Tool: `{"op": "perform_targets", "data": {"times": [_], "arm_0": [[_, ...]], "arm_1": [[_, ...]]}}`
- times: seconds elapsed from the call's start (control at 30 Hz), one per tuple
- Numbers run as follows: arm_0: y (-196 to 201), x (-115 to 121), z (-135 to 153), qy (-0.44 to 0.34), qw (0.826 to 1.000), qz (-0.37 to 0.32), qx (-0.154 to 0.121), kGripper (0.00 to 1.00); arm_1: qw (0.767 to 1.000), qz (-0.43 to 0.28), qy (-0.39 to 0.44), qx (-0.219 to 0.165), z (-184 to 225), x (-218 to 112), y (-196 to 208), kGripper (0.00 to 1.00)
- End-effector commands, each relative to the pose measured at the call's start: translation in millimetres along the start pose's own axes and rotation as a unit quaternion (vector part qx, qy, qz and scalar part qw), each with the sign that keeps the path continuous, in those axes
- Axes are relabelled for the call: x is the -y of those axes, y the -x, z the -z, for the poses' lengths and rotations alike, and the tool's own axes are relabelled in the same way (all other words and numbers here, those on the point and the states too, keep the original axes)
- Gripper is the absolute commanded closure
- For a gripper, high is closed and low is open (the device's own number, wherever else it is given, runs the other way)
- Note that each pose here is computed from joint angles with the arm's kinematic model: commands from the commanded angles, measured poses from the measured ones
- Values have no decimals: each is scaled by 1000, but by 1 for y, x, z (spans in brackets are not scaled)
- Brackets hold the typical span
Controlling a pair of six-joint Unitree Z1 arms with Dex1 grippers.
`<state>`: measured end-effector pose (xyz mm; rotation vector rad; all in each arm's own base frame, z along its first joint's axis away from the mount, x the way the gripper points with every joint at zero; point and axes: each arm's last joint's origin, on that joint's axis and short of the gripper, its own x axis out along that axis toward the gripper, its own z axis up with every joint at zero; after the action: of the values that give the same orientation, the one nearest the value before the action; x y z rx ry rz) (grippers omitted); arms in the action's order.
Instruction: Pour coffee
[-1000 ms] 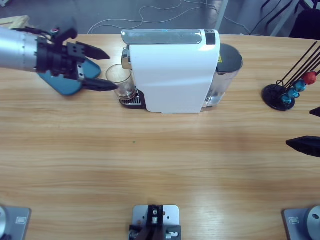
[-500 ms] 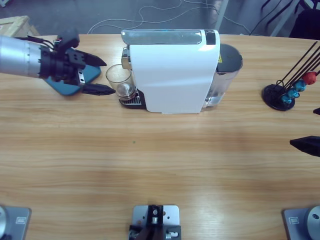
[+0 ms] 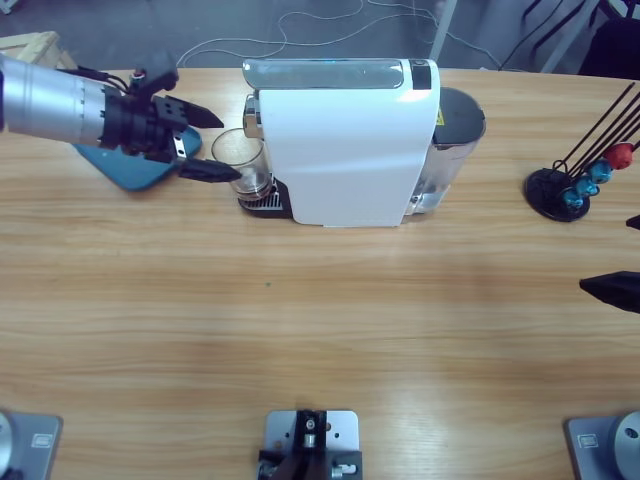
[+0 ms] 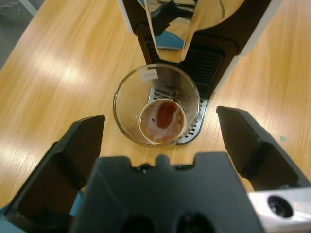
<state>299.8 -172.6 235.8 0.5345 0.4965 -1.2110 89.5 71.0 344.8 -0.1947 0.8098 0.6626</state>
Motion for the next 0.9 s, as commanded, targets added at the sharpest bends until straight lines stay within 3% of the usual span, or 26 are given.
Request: {"op": "perform_targets", "data": {"times": [0.03,0.9], "arm_0": [[-18,-3,7,9,1000,13,-11,0],[-43,-4,9,6,999,34,-19,28]], "arm_1": [[1000,0,-7,-21,6,2,-11,0],[1000,4,-8,-29,2,2,-15,0]]}}
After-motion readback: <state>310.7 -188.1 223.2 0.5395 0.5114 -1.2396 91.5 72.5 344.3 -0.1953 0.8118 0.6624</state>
